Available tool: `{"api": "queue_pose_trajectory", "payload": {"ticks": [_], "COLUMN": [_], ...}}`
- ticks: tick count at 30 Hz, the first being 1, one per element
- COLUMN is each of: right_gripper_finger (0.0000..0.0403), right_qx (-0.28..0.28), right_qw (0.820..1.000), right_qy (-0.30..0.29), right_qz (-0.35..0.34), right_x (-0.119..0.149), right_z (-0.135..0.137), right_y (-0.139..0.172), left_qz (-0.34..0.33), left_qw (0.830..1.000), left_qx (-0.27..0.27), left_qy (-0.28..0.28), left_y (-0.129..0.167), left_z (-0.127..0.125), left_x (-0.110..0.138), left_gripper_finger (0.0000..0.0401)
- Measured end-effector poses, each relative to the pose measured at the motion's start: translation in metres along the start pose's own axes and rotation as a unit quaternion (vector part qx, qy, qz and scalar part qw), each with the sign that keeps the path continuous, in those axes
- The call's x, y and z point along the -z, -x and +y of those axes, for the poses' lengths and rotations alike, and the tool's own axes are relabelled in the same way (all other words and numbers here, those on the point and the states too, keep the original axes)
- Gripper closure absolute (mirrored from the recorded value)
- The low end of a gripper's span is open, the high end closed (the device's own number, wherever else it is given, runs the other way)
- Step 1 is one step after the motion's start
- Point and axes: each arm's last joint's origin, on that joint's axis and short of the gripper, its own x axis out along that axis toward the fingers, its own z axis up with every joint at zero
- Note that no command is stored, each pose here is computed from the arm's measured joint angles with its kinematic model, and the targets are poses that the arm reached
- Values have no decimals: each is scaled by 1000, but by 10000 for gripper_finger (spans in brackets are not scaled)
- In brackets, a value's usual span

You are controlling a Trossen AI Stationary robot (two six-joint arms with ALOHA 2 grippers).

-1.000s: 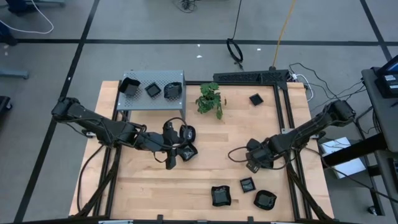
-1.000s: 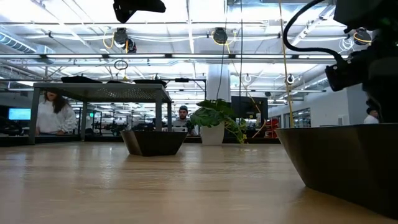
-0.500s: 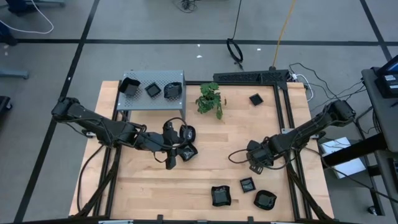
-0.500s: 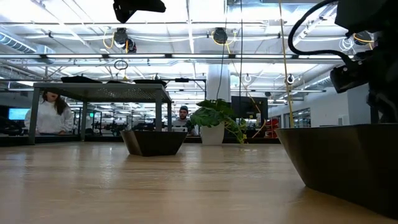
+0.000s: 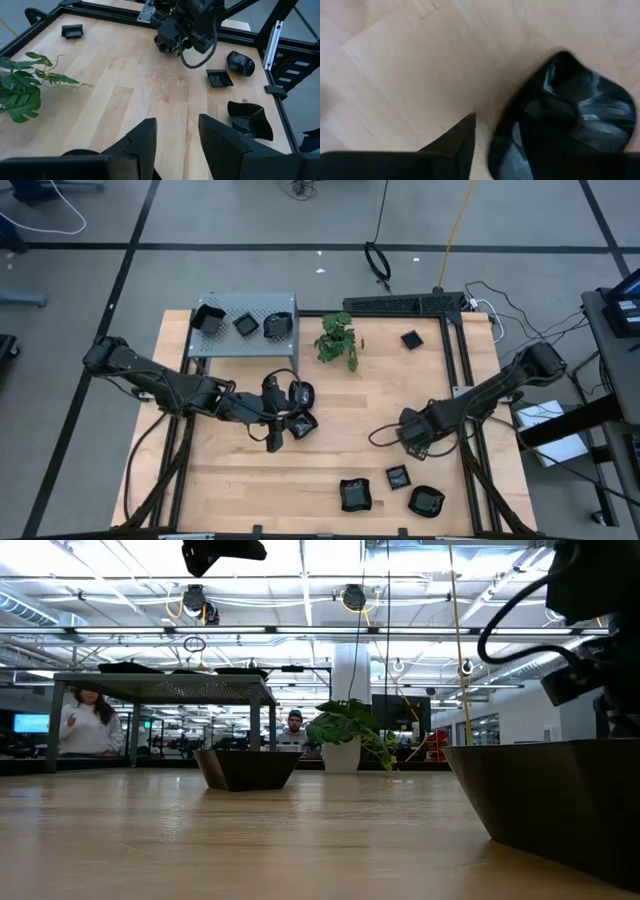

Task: Pick & Place Mini shaped plates
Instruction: Move the leaf-shaped plate to the center of the table

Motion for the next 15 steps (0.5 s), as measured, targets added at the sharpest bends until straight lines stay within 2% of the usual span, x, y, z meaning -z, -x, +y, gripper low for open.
{"api": "queue_pose_trajectory", "payload": {"ticks": [10, 15], "right_gripper_finger": [387, 396], "right_qx": [0, -3], "right_qw": [998, 996], "right_qy": [58, 89], "right_qz": [2, -5], "right_x": [-1, -2], "right_z": [1, 3], "right_y": [-2, 0], "left_qz": [0, 0], "left_qw": [1000, 1000], "left_qx": [0, 0], "left_qy": [0, 0], "left_y": [0, 0], "left_z": [0, 0], "left_x": [0, 0], "left_gripper_finger": [251, 251]}}
